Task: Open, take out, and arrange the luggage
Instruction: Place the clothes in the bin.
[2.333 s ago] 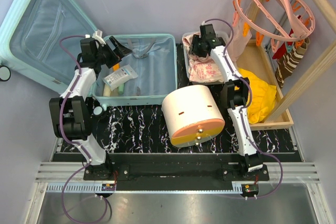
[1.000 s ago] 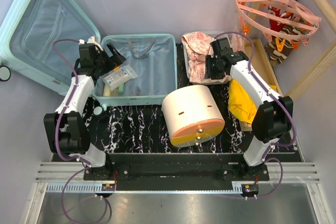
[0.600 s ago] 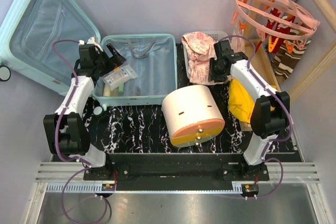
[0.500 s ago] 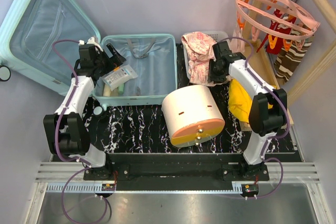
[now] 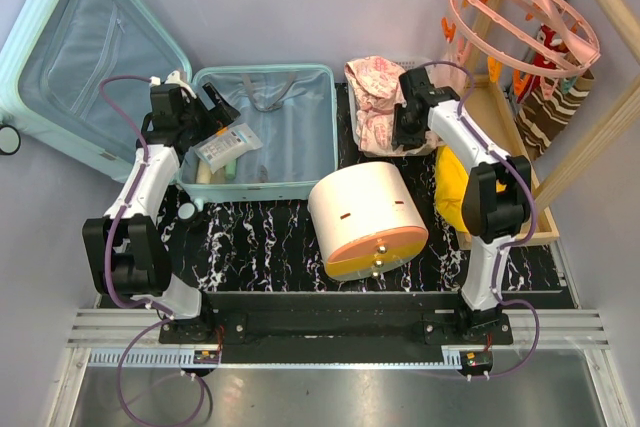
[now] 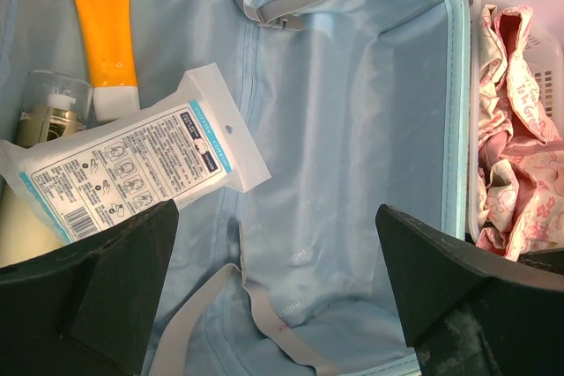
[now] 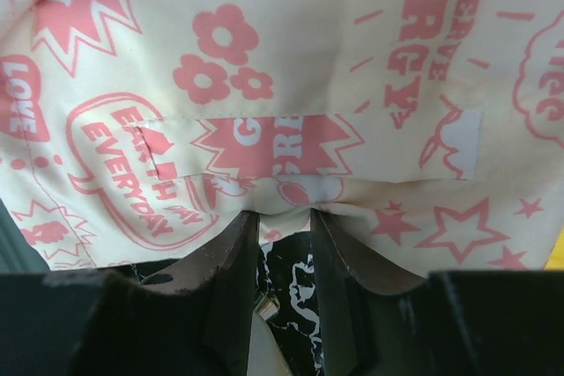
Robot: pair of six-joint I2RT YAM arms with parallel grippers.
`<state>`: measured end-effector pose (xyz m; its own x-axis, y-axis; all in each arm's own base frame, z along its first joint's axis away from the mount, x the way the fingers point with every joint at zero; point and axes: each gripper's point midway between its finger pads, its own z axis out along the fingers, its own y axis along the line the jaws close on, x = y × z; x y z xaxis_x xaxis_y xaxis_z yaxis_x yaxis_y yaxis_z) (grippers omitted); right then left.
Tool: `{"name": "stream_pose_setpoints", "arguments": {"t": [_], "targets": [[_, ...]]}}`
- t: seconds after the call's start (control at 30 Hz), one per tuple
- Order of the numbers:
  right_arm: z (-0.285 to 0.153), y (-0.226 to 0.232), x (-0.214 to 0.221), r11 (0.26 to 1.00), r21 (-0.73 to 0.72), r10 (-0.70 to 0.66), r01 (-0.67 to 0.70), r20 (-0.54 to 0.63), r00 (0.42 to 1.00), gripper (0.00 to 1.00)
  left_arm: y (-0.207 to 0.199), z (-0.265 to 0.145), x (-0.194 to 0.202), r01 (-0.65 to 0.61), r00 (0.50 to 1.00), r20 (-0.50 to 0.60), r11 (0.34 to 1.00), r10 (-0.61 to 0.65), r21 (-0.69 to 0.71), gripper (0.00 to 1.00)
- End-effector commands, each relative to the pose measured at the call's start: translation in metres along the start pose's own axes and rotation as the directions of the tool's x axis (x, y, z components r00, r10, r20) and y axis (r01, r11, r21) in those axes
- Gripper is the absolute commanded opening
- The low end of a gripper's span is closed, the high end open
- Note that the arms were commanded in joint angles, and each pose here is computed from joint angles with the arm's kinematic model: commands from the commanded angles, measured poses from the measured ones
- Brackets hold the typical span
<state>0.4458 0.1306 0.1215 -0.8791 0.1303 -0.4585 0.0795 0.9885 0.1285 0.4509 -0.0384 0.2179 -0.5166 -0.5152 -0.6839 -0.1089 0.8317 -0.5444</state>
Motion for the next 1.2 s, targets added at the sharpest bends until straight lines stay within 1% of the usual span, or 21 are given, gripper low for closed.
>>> {"name": "stream_pose_setpoints", "arguments": {"t": [0.0,0.17,0.33,0.37,0.53,0.57,0.8,0.93,0.97,1.03,1.07,1.17], "targets": [[-0.006,0.005,-0.067,1.000,-0.013,0.028,-0.025,0.218,0.976,0.39,-0.017,-0.016,-0.024,-0.033,0.996,0.087,0.999,0.030,0.031,0.99],[-0.003,0.008,-0.076,1.000,-0.019,0.024,-0.021,0.229,0.973,0.39,-0.017,-0.015,-0.026,-0.033,0.996,0.088,0.999,0.030,0.032,0.99],[0.023,0.008,-0.076,1.000,-0.003,-0.010,0.011,0.201,0.980,0.39,-0.019,-0.013,-0.027,-0.031,0.996,0.083,0.999,0.028,0.034,0.99],[0.033,0.006,-0.072,1.000,0.008,-0.016,0.015,0.180,0.984,0.39,-0.019,-0.013,-0.027,-0.030,0.996,0.084,0.999,0.027,0.035,0.99],[0.049,0.001,-0.057,1.000,0.023,-0.023,0.020,0.128,0.992,0.38,-0.018,-0.014,-0.029,-0.037,0.995,0.091,0.999,0.034,0.028,0.99],[0.055,-0.002,-0.049,0.999,0.032,-0.025,0.022,0.101,0.995,0.38,-0.016,-0.013,-0.028,-0.035,0.995,0.090,0.999,0.033,0.025,0.99],[0.070,-0.015,-0.016,0.996,0.080,-0.030,0.031,-0.012,0.999,0.38,-0.016,-0.012,-0.029,-0.032,0.995,0.090,0.999,0.030,0.024,0.99],[0.057,-0.010,-0.025,0.997,0.054,-0.049,0.048,0.014,0.999,0.40,-0.016,-0.008,-0.029,-0.029,0.996,0.088,0.999,0.027,0.029,0.99],[0.043,-0.004,-0.040,0.998,0.031,-0.051,0.049,0.060,0.997,0.42,-0.016,-0.007,-0.029,-0.029,0.996,0.086,0.999,0.026,0.029,0.99],[0.024,0.004,-0.057,0.998,0.001,-0.059,0.059,0.108,0.992,0.45,-0.018,-0.006,-0.030,-0.030,0.995,0.091,0.999,0.027,0.035,0.99],[0.006,0.009,-0.072,0.998,-0.015,-0.057,0.061,0.160,0.986,0.47,-0.017,-0.006,-0.031,-0.030,0.995,0.092,0.999,0.027,0.036,0.99],[-0.026,0.011,-0.090,0.998,-0.020,-0.048,0.054,0.229,0.972,0.54,-0.018,-0.003,-0.031,-0.033,0.996,0.087,0.999,0.030,0.040,0.99]]}}
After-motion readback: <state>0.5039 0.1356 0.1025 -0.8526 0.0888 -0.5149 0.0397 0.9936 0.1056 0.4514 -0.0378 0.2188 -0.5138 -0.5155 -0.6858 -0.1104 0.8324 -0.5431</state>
